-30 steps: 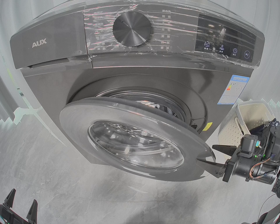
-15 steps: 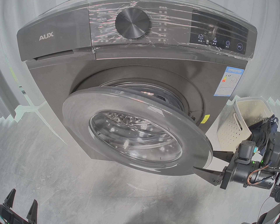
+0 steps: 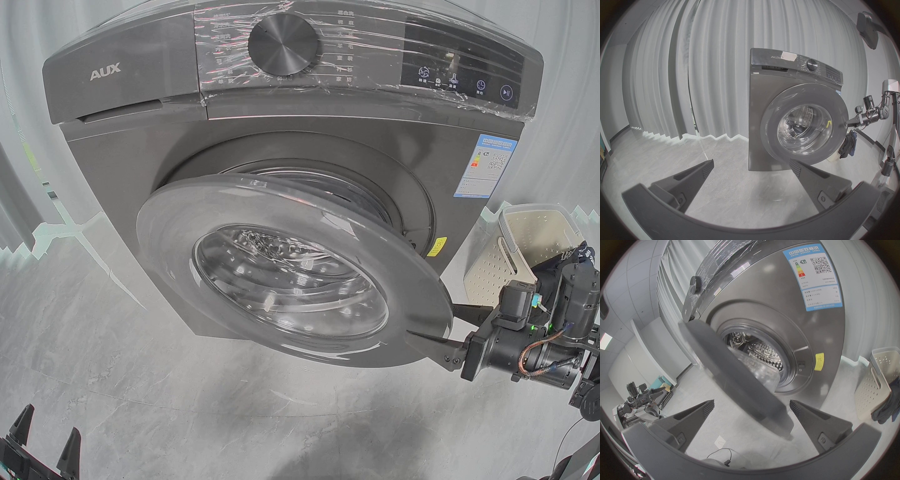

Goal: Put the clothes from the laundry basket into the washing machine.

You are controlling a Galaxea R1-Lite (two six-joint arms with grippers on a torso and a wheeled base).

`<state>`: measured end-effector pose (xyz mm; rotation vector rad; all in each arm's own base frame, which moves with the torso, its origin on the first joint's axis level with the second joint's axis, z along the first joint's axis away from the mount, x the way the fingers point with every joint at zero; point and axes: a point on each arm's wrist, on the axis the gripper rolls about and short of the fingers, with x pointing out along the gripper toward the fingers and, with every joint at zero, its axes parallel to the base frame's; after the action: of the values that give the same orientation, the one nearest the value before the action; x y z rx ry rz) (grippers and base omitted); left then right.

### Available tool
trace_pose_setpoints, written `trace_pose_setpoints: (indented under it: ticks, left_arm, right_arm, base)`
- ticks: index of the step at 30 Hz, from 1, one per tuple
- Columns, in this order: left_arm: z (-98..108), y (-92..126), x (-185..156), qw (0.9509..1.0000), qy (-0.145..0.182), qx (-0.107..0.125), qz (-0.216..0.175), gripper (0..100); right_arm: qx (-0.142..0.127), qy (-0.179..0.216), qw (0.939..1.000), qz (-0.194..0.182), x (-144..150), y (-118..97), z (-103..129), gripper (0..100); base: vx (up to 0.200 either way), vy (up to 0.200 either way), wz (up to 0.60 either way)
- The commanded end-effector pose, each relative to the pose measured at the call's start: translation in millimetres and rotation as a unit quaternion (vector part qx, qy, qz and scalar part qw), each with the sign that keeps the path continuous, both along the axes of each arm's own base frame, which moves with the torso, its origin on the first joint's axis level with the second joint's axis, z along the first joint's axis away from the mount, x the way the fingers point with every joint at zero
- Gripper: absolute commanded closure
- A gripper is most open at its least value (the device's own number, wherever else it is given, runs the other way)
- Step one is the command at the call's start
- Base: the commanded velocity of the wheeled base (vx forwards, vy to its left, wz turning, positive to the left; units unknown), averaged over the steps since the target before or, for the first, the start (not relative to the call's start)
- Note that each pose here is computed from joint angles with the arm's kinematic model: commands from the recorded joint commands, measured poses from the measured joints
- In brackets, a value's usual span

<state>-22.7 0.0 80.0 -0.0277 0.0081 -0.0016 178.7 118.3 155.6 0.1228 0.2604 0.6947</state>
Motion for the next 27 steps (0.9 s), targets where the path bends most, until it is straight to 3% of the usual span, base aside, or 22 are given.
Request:
trace_pose_setpoints:
  ticks: [1, 4, 8, 15, 21, 27]
  left_arm:
    - [-4, 0, 0, 1.0000, -0.001, 0.000, 0.000, 0]
    - [-4, 0, 0, 1.0000, -0.001, 0.000, 0.001, 0]
    - [-4, 0, 0, 1.0000, -0.001, 0.000, 0.000, 0]
    - [-4, 0, 0, 1.0000, -0.002, 0.001, -0.001, 0]
    - [-4, 0, 0, 1.0000, -0.002, 0.001, 0.000, 0]
    - [-4, 0, 0, 1.0000, -0.002, 0.001, 0.000, 0]
  right_arm:
    - [-0.012, 0.024, 0.9994, 0.023, -7, 5, -13, 0]
    - [0.006, 0.015, 0.9984, 0.053, -18, 10, -11, 0]
    - [0.024, 0.006, 0.9980, 0.059, -23, 7, -11, 0]
    - [0.012, 0.005, 0.9988, 0.047, -13, 10, -14, 0]
    - [0.004, 0.016, 0.9986, 0.051, -7, 18, -21, 0]
    - [0.005, 0.015, 0.9979, 0.063, -10, 23, -26, 0]
  base:
    - [0.000, 0.000, 0.00]
    - [0.000, 0.000, 0.00]
    - [0.000, 0.000, 0.00]
    - [0.000, 0.000, 0.00]
    - [-0.200, 0.000, 0.00]
    - [0.000, 0.000, 0.00]
